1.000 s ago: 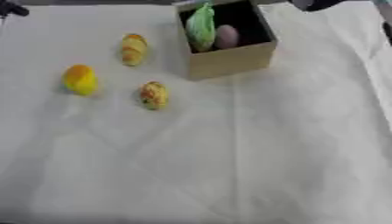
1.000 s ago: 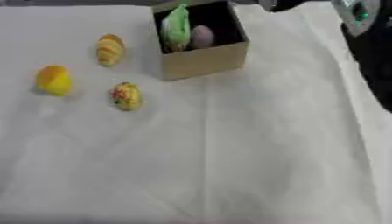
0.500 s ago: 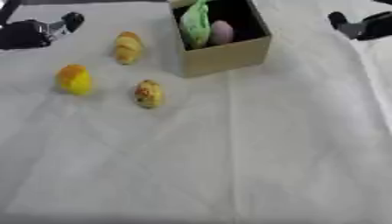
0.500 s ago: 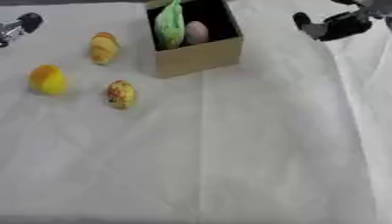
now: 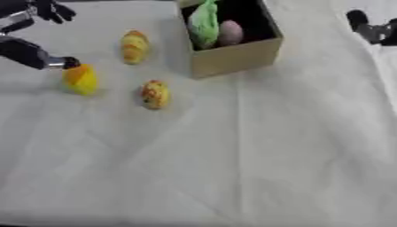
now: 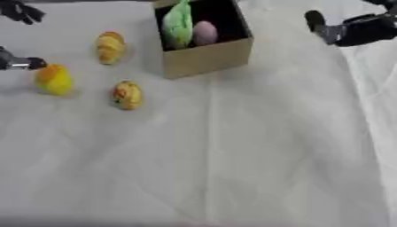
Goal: Pick up objects on the table and place them in the box.
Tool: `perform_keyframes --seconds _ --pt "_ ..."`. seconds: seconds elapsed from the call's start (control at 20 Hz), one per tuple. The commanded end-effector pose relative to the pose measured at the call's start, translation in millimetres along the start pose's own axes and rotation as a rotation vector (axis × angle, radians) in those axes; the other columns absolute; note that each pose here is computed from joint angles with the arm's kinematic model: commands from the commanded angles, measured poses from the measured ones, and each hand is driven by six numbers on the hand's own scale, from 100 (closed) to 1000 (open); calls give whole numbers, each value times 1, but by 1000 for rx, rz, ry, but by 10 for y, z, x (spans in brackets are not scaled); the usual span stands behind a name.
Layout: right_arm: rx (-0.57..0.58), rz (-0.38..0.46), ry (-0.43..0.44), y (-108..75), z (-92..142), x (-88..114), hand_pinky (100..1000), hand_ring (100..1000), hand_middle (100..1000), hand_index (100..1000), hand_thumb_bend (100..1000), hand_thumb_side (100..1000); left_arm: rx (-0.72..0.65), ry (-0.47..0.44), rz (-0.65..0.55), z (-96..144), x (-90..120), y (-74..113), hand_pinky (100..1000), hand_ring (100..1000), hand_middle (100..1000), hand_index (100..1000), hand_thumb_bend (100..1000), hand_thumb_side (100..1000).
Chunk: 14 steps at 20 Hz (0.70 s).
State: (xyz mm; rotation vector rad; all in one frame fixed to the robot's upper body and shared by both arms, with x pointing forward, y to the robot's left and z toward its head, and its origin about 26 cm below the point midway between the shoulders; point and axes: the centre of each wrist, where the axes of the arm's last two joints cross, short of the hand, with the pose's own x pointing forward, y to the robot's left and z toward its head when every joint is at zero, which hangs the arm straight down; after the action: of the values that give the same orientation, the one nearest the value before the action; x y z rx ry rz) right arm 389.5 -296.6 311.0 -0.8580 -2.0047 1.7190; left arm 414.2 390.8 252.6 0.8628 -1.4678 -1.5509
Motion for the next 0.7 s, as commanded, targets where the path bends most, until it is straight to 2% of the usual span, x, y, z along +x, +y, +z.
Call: perform_keyframes --seconds 0.05,0.35,0.55,0.7 --pt "-21 2 17 -262 75 68 885 807 706 818 100 308 -49 25 -61 45 -149 126 858 811 785 915 580 485" --pt "-29 -61 44 -320 65 198 885 800 696 811 100 319 -189 -17 -160 102 -207 56 855 806 779 902 601 446" --pt "-43 -83 43 -336 65 251 884 794 687 805 100 334 -246 -20 -196 72 -298 105 844 801 775 900 619 381" --pt "-47 -94 45 -334 81 264 884 794 687 804 100 345 -274 -16 -201 1 -349 149 842 799 773 896 613 365"
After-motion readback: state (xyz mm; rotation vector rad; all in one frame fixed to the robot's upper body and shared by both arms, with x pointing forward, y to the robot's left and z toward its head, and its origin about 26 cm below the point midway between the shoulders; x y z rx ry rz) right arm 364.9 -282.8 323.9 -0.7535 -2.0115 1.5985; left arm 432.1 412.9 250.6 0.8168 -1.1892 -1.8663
